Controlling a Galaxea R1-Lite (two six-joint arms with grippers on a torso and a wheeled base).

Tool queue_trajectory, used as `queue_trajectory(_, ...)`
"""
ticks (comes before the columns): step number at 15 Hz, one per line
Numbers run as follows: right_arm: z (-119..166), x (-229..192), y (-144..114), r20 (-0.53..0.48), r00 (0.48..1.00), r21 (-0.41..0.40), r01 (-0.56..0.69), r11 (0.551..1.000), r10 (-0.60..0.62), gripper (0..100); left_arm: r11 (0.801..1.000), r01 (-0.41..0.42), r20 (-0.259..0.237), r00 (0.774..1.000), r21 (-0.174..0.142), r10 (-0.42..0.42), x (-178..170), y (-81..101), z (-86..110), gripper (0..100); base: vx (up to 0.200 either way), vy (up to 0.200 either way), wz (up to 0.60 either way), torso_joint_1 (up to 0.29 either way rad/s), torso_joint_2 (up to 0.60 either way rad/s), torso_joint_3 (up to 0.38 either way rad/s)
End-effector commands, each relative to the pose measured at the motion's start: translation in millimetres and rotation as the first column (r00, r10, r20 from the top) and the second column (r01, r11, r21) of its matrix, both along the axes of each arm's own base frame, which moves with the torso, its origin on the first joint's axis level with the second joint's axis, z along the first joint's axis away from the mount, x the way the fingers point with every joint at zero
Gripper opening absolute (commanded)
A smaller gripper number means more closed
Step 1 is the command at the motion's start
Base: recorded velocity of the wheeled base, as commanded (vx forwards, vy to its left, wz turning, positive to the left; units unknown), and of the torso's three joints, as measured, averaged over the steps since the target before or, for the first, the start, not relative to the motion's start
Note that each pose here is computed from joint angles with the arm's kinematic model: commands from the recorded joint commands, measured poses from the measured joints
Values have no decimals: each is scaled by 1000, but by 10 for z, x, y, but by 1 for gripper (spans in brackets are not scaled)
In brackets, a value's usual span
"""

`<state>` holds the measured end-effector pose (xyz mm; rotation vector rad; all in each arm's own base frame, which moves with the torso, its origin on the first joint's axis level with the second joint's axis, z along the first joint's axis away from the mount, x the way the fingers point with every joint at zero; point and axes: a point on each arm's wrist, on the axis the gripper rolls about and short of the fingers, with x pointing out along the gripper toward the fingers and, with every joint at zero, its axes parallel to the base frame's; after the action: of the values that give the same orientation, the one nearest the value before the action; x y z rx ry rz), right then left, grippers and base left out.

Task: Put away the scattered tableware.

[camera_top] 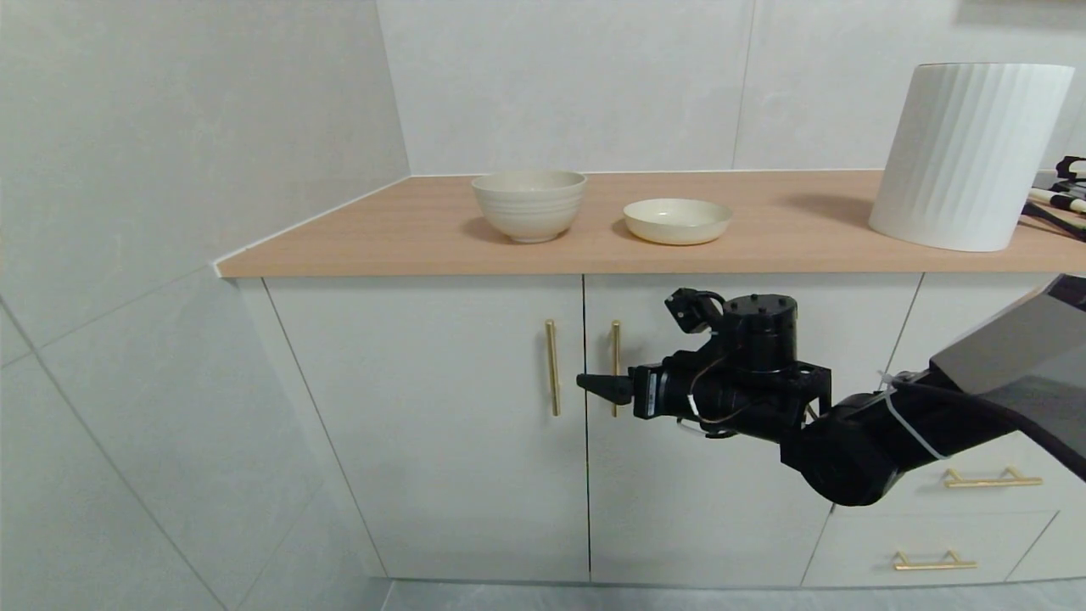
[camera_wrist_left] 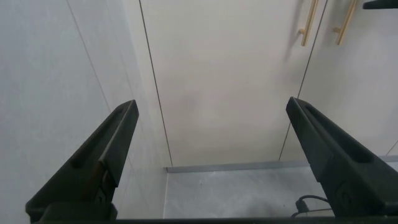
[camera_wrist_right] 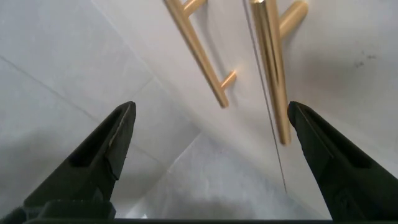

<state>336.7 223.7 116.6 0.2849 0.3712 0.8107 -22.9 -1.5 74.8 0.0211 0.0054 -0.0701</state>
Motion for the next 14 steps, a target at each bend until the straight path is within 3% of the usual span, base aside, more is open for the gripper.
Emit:
queue_trajectory(1, -73, 63, 40, -12, 1000, 12, 12, 1000, -12, 100, 1000, 1, 0, 1000, 0, -1, 0, 0, 0, 100, 0, 0, 0, 0, 0, 0)
queue_trajectory(6, -214, 269, 148, -3, 994, 54, 109, 993, -109, 100, 1000, -1, 0, 1000, -1, 1, 0, 0, 0, 100, 0, 0, 0, 0, 0, 0)
queue_trajectory(14, -194, 181, 245, -51, 996, 113, 83, 990, -78, 100, 1000, -1, 0, 1000, 0, 1, 0, 0, 0, 100, 0, 0, 0, 0, 0, 0)
